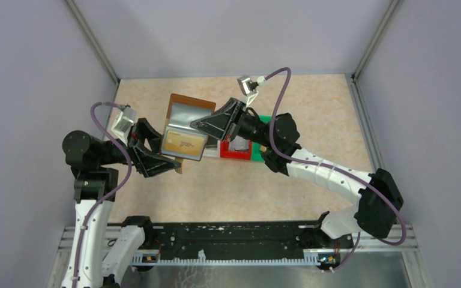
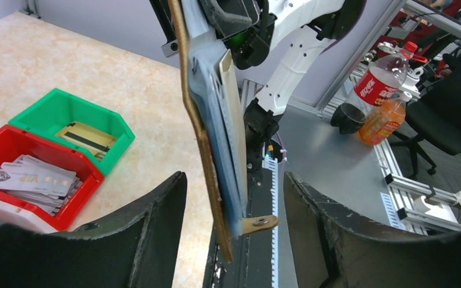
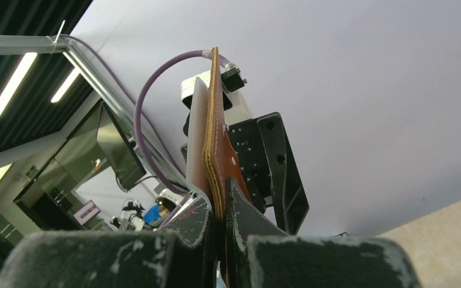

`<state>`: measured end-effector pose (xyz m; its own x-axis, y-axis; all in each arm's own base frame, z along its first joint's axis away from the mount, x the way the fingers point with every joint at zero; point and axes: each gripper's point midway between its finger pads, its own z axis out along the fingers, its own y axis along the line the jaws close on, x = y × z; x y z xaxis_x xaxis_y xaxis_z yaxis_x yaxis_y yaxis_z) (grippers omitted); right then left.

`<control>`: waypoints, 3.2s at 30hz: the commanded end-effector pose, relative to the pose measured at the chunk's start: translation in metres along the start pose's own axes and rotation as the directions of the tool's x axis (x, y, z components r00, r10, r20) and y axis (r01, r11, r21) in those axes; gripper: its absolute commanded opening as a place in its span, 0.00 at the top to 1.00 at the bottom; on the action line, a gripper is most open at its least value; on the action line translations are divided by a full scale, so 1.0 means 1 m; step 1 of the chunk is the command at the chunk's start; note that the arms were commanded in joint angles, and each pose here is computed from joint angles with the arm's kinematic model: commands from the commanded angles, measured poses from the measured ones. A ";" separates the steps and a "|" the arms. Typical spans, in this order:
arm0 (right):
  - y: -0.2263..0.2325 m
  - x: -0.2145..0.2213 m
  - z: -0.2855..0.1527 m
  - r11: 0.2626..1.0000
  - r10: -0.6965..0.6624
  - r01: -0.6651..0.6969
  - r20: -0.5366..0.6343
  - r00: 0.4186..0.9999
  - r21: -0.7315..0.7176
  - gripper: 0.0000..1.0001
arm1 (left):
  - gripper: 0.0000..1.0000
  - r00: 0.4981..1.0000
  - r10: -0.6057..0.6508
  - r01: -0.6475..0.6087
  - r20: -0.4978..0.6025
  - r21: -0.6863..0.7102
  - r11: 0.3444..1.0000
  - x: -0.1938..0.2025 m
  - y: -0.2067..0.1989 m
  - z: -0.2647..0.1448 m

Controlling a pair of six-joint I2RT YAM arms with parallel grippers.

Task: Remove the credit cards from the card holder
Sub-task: Adjust the card holder.

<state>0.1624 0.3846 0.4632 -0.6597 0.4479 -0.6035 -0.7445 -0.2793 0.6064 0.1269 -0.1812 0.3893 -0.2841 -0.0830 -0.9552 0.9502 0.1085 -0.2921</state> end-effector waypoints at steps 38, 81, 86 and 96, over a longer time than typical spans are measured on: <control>-0.040 -0.044 -0.071 0.760 -0.254 0.282 -0.132 0.958 0.586 0.42 | 0.97 1.000 0.022 -0.024 -0.019 -0.112 0.993 0.008 0.031 -0.001; -0.069 0.056 -0.026 0.920 -0.191 0.350 -0.578 0.793 0.177 0.77 | 0.98 0.983 -0.153 0.154 -0.098 0.003 0.988 0.026 0.026 0.000; -0.060 0.052 -0.021 0.927 -0.210 0.346 -0.563 0.799 0.146 0.77 | 0.98 0.985 -0.139 0.141 -0.097 0.015 0.990 0.025 0.022 -0.001; -0.039 0.004 -0.008 0.907 -0.269 0.393 -0.512 0.816 0.149 0.44 | 0.99 0.986 -0.132 0.135 -0.099 0.030 0.990 0.024 0.022 -0.001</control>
<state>0.1654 0.4012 0.3987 -0.4644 -0.0997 -0.8800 -0.8837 -0.0138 0.4679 0.1632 -0.1775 0.3449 -0.4615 -0.0105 -0.8871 0.8721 0.1778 -0.4558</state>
